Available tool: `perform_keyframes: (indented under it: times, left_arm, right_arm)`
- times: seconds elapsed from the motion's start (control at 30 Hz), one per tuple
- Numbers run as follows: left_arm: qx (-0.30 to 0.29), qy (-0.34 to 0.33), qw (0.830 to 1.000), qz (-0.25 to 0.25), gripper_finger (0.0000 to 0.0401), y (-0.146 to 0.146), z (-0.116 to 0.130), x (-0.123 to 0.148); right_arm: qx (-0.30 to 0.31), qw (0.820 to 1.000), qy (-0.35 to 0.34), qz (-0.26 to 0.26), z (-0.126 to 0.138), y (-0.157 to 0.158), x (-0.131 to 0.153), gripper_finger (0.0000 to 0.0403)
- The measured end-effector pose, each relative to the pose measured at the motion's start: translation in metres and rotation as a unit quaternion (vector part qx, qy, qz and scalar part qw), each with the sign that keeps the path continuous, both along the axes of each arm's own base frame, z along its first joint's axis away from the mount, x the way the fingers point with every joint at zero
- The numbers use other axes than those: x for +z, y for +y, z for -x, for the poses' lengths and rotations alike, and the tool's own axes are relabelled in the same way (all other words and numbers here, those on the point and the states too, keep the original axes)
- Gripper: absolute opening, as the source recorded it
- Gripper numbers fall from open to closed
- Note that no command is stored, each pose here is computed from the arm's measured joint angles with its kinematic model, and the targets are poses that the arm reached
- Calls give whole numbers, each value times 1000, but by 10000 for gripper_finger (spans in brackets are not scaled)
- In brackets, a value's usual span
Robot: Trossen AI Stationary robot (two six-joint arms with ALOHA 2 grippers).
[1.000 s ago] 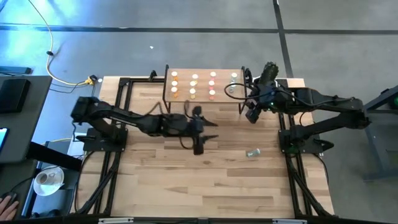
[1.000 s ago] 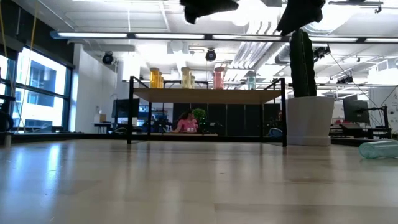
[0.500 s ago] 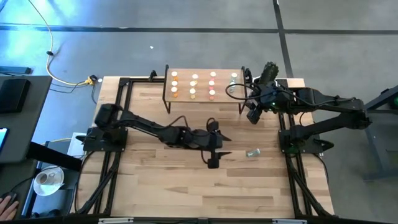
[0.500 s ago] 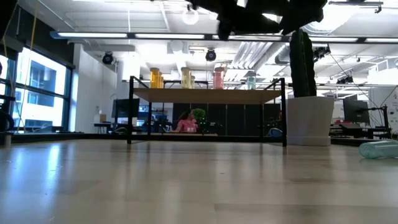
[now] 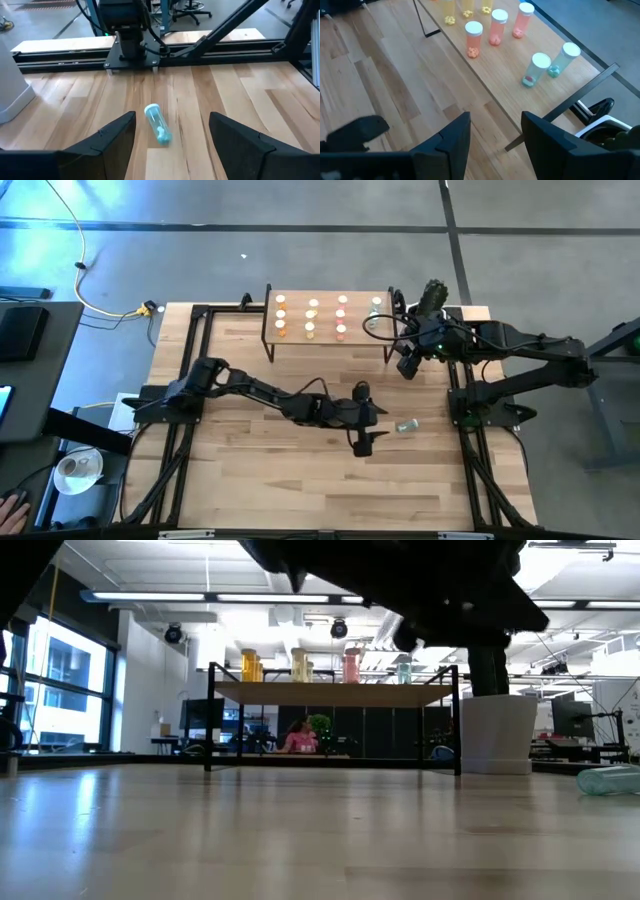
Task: Pick and place medicine bottles onto shelf by color
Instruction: Put the blue pill bottle on the shelf aligned with the other blue pill bottles
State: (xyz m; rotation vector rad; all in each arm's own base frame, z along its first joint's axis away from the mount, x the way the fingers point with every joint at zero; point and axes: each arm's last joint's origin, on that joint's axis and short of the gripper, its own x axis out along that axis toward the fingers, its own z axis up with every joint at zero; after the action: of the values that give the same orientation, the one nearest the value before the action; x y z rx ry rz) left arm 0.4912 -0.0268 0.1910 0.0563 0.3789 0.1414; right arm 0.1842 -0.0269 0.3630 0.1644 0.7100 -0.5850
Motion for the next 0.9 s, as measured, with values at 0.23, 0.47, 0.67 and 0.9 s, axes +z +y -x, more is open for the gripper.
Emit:
perform_keyframes:
  times: [0.23,0.47,0.67,0.9]
  left_arm:
    - [6,-16,1000,7,241,8,-9,-13]
    - [-2,37,999,-13,241,10,-3,-16]
    - [36,104,991,-72,241,8,18,17]
    - [38,158,982,-100,241,-2,46,51]
  right_arm:
    - [0,1000,-1,0,0,0,0,167]
    - [1,1000,0,0,0,0,0,167]
    - [9,998,34,-57,6,4,-7,167]
    - [36,992,89,-77,10,25,-25,167]
